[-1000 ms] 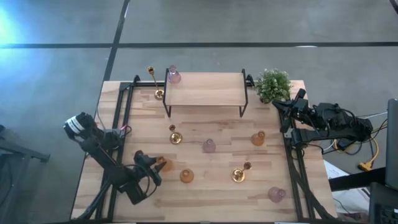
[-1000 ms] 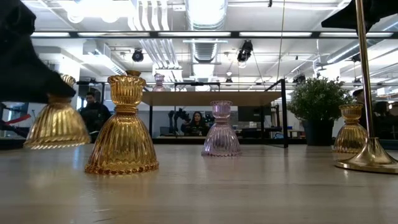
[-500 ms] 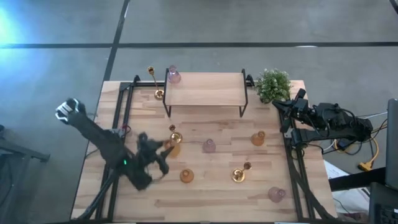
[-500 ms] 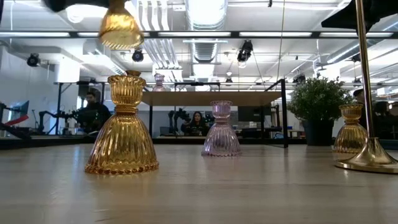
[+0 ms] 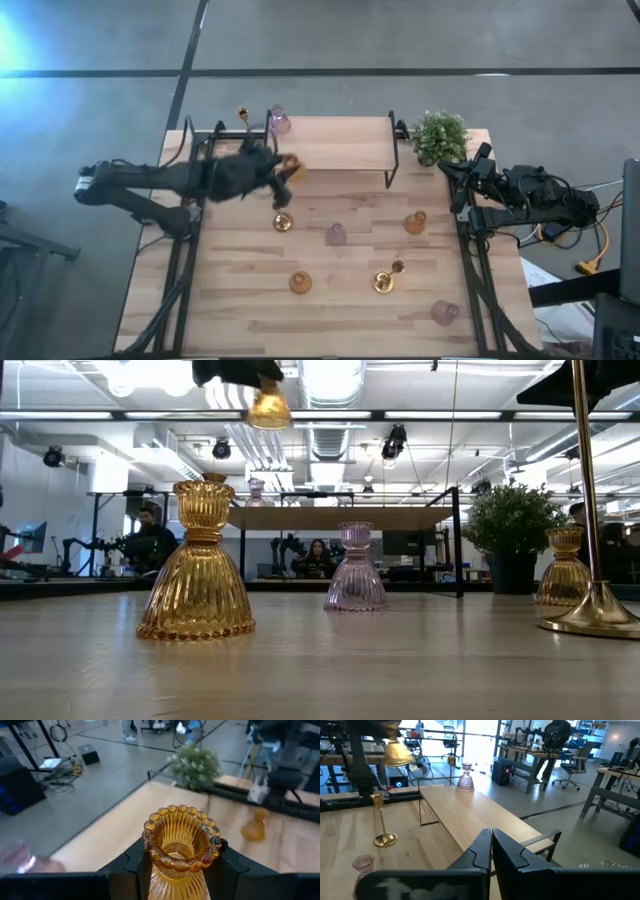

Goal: Pick & Place candle stick holders
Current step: Put the bottom left yellow glass candle holder on the shelf aligned with the other glass candle holder

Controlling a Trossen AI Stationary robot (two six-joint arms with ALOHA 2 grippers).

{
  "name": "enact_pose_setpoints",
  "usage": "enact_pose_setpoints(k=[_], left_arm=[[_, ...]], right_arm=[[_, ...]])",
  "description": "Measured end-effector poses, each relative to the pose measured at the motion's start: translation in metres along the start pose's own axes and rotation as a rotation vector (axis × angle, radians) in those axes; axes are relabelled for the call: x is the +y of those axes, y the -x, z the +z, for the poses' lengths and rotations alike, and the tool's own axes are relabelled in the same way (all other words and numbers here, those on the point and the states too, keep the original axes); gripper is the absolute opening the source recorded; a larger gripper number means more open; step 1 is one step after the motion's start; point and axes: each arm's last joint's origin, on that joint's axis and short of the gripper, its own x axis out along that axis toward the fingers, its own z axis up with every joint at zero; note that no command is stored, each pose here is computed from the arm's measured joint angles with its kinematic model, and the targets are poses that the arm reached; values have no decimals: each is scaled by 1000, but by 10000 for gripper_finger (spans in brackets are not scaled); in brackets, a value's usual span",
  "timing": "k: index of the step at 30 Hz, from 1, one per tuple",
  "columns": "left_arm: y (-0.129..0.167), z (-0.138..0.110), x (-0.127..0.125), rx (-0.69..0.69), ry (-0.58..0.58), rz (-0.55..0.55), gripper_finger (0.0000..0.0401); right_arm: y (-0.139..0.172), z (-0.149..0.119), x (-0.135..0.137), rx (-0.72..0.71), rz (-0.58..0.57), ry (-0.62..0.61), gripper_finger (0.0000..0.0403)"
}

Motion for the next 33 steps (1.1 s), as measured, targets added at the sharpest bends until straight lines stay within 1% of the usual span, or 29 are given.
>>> enact_pose_setpoints(k=[3,7,12,17,21,24,33], left_arm=[[-19,3,17,-17,-32,62,139],[-46,4,37,-18,-4,76,139],[-81,-3,48,-21,5,90,139],[-109,-12,58,-31,39,146,139],[-127,-22,68,2,73,189,139],[-137,-26,75,0,81,214,139],[-157,-39,94,20,92,285,139]], right_arm=[[0,0,0,0,0,0,8],[0,0,0,0,0,0,8],[0,0,0,0,0,0,8],[0,0,0,0,0,0,8],[0,0,0,0,0,0,8],[0,0,0,0,0,0,8],[0,0,0,0,0,0,8]])
